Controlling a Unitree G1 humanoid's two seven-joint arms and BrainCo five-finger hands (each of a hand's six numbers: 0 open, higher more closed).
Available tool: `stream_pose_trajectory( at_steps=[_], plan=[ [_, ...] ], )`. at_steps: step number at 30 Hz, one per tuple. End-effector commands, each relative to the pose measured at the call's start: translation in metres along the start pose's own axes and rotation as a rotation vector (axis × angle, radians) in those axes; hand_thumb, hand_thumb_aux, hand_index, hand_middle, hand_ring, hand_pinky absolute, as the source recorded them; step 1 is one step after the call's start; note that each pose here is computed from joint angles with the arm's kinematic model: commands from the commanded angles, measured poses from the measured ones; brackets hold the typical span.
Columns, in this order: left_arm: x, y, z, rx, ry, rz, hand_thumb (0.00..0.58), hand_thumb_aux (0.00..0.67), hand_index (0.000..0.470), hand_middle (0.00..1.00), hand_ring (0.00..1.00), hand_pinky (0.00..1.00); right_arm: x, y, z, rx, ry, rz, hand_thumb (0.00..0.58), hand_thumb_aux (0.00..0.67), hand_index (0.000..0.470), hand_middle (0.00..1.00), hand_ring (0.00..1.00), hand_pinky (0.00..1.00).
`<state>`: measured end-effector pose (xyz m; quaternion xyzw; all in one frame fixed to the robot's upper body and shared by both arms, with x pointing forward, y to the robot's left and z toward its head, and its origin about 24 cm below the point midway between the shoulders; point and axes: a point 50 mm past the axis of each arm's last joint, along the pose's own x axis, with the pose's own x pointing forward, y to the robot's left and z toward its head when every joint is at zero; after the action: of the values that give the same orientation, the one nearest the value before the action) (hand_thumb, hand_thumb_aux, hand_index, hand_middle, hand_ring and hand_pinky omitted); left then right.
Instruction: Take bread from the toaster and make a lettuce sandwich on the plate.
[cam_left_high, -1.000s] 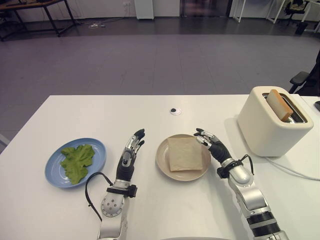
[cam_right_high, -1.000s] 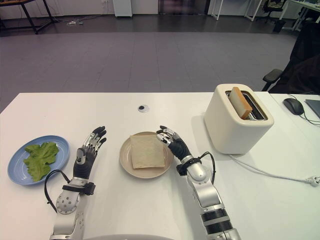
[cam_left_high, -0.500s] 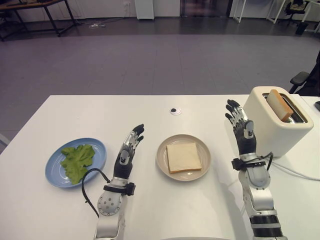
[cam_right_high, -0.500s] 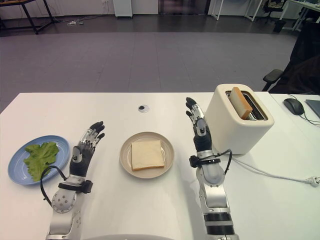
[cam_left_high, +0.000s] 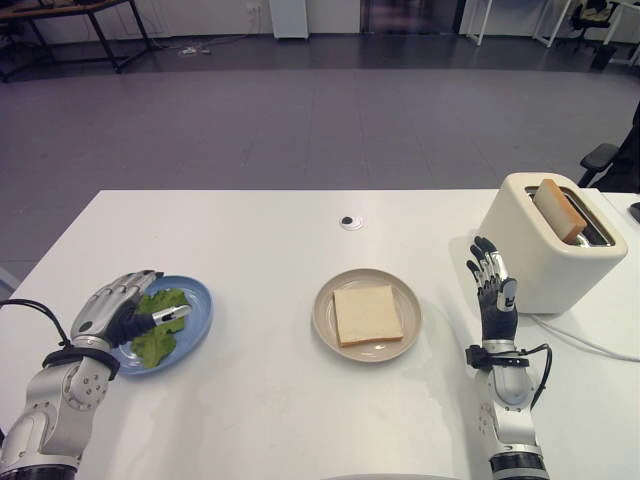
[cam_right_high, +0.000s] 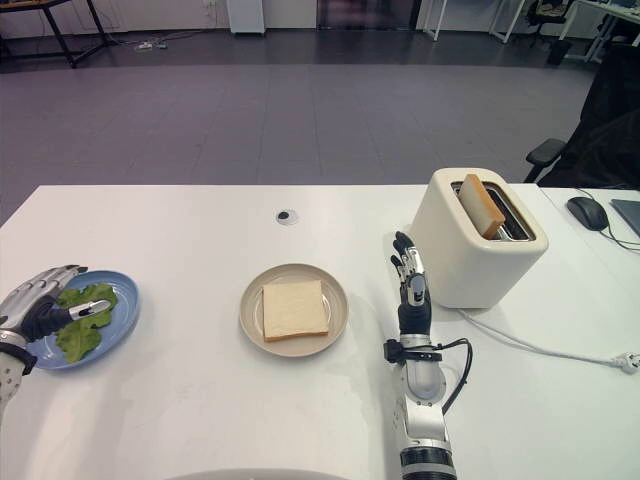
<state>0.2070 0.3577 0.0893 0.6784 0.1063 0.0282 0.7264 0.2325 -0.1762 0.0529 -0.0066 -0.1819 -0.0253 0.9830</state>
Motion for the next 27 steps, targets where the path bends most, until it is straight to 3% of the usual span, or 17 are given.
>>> stream_pose_trajectory(
  at_steps=[1,3,5,7,8,11,13,22,27],
  plan=[
    [0.005,-0.003,-0.012,0.158,0.059,-0.05,0.0,0.0,0.0,0.0,0.0,0.0,0.001,0.001,-0.001,0.0,0.004,-0.001,0.0,0.0,0.0,0.0,0.0,0.0],
    [0.006,-0.009,-0.016,0.194,0.078,-0.075,0.031,0.018,0.013,0.0,0.0,0.0,0.002,0.002,-0.002,0.001,0.004,0.0,0.0,0.0,0.0,0.0,0.0,0.0],
    [0.007,-0.015,-0.016,0.206,0.082,-0.099,0.275,0.184,0.129,0.0,0.0,0.0,0.002,0.002,-0.002,0.002,0.004,0.002,0.0,0.0,0.0,0.0,0.0,0.0],
    [0.008,-0.02,-0.015,0.218,0.08,-0.113,0.436,0.336,0.236,0.0,0.0,0.0,0.002,0.002,-0.002,0.002,0.004,0.003,0.0,0.0,0.0,0.0,0.0,0.0],
    [0.008,-0.024,-0.014,0.222,0.076,-0.125,0.456,0.36,0.253,0.0,0.0,0.0,0.002,0.002,-0.002,0.002,0.004,0.004,0.0,0.0,0.0,0.0,0.0,0.0],
    [0.007,-0.036,-0.013,0.224,0.07,-0.167,0.564,0.557,0.391,0.0,0.0,0.0,0.002,0.002,-0.002,0.003,0.003,0.004,0.0,0.0,0.0,0.0,0.0,0.0],
    [0.007,-0.04,-0.013,0.225,0.069,-0.183,0.58,0.67,0.47,0.0,0.0,0.0,0.002,0.001,-0.002,0.002,0.001,0.004,0.0,0.0,0.0,0.0,0.0,0.0],
    [0.008,-0.035,-0.009,0.221,0.042,-0.157,0.58,0.67,0.47,0.0,0.0,0.0,0.002,0.001,-0.001,0.001,-0.001,0.003,0.0,0.0,0.0,0.0,0.0,0.0],
    [0.014,-0.004,0.007,0.216,-0.025,-0.03,0.58,0.67,0.47,0.0,0.0,0.0,0.002,0.002,-0.002,0.002,0.0,0.005,0.0,0.0,0.0,0.0,0.0,0.0]
  ],
)
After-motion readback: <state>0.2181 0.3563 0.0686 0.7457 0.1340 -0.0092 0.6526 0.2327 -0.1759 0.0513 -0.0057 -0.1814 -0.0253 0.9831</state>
